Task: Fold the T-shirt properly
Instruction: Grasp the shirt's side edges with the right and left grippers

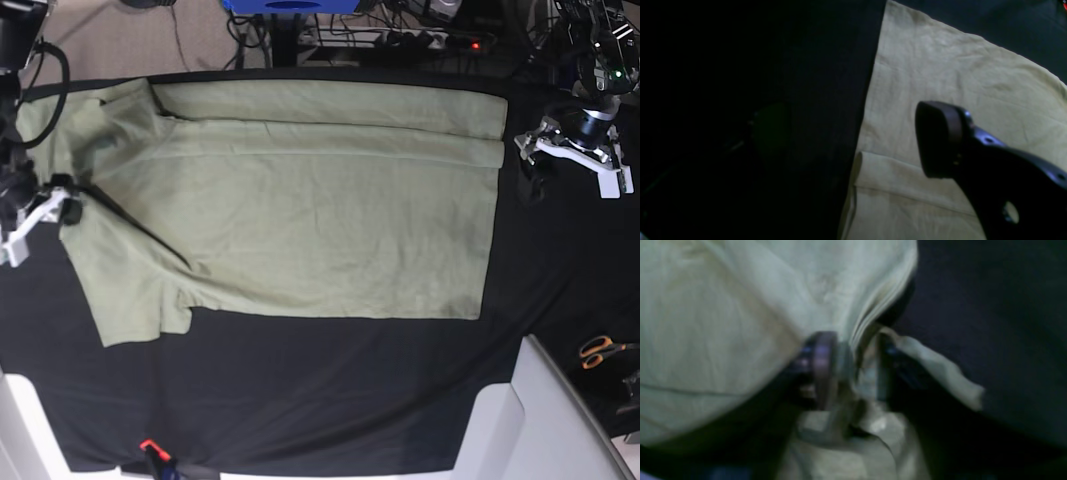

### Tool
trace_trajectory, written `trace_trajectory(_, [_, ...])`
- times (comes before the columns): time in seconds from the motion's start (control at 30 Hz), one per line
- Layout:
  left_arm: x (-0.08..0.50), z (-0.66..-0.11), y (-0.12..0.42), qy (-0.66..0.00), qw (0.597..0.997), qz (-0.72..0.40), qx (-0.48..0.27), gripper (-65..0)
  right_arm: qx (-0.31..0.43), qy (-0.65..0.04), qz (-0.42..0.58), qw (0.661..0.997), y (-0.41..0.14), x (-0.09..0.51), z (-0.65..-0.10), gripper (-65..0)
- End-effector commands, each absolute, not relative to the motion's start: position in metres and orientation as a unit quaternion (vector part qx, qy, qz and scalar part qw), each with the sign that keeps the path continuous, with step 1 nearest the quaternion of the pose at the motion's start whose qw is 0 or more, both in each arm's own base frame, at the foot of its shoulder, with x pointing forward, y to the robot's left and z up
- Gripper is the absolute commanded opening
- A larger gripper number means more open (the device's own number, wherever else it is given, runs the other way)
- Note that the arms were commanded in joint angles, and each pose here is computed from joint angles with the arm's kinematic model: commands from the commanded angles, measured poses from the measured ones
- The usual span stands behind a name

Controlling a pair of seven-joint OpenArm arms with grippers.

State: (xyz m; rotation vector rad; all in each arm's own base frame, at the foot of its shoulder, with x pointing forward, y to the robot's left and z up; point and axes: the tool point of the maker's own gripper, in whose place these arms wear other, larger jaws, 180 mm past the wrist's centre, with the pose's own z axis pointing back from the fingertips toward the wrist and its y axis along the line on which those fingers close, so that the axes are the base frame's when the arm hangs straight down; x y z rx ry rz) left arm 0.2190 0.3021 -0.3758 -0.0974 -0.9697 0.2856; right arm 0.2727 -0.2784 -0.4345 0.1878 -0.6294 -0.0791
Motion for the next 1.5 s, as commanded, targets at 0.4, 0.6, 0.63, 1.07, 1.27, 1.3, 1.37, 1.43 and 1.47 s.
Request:
trace_trajectory(0.4, [0.220,-0.373,0.309,-0.472,0.870,0.139,-0.043,-8.9,0.092,-0.322,-0.072,0.940,-0.307,0.356,-0.425,-11.6])
trace_trajectory(0.6, [0.218,-0.373,0.312,-0.471,0.870,0.140,-0.039,-8.9,0.074,-0.303,-0.084,0.946,-0.314,0.366,-0.456,-11.6])
trace_trajectory(0.63, [0.218,-0.373,0.312,-0.471,0.870,0.140,-0.039,-8.9,0.074,-0.299,-0.085,0.947,-0.314,0.365,-0.460,-11.6])
trace_trajectory(1.07, [0.220,-0.373,0.310,-0.472,0.870,0.139,-0.042,-8.9,0.093,-0.283,-0.087,0.951,-0.296,0.358,-0.477,-40.4])
trace_trajectory(1.27, [0.227,-0.378,0.319,-0.469,0.870,0.144,-0.039,-8.9,0.094,-0.286,-0.086,0.950,-0.295,0.360,-0.475,-65.0])
trace_trajectory(1.3, [0.229,-0.382,0.321,-0.467,0.870,0.150,-0.040,-8.9,0.094,-0.286,-0.086,0.950,-0.295,0.360,-0.475,-65.0])
trace_trajectory(1.37, [0.238,-0.382,0.327,-0.471,0.867,0.156,-0.040,-8.9,0.094,-0.286,-0.086,0.950,-0.295,0.360,-0.475,-64.5])
trace_trajectory(1.43, [0.250,-0.385,0.330,-0.468,0.869,0.154,-0.043,-8.9,0.093,-0.288,-0.085,0.949,-0.295,0.361,-0.474,-65.0])
trace_trajectory(1.47, [0.259,-0.388,0.328,-0.460,0.874,0.149,-0.049,-8.9,0.091,-0.293,-0.083,0.948,-0.296,0.363,-0.471,-65.0])
